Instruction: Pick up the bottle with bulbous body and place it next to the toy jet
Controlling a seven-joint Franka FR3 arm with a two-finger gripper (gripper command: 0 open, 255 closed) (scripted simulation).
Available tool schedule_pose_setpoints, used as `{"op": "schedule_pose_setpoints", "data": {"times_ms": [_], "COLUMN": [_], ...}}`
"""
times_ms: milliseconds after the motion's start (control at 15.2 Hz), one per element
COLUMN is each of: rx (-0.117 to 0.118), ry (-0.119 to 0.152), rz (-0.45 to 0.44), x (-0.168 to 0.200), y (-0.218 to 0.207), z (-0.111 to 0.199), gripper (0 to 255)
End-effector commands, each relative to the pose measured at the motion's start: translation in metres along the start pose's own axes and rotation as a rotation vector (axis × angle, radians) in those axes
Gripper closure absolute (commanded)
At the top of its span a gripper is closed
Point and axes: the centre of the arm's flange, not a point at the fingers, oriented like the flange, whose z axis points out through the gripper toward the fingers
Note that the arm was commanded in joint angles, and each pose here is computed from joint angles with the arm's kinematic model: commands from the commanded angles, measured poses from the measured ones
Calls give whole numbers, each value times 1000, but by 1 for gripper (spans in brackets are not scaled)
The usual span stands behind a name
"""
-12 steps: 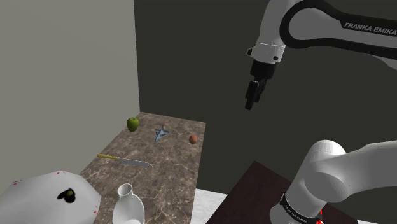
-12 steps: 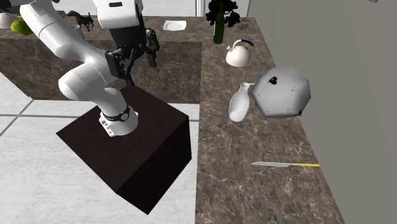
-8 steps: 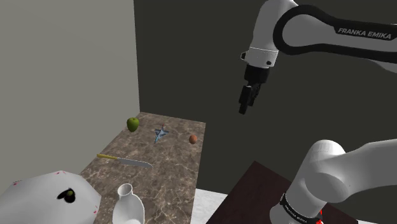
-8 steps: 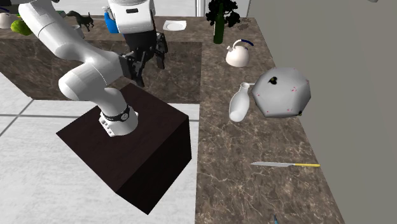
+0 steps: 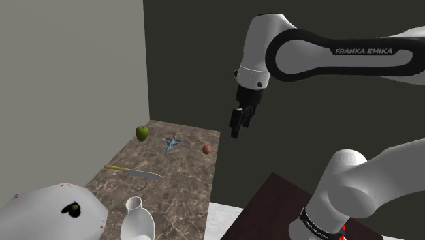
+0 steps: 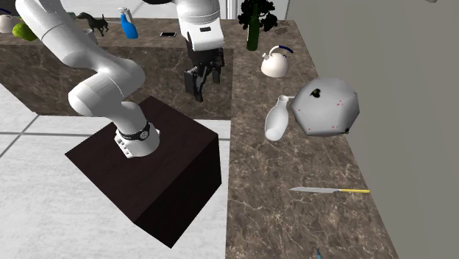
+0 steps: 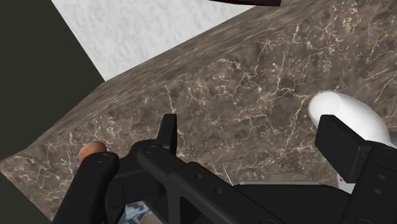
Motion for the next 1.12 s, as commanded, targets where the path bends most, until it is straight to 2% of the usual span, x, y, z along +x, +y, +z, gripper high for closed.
{"op": "schedule_pose_setpoints", "data": {"times_ms": [0, 1056], "rx": [0, -4], "ry": [4, 30], "rz": [-3, -31], "x": [11, 97], "y": [-22, -185], "z": [15, 115], "gripper": [0, 0]}}
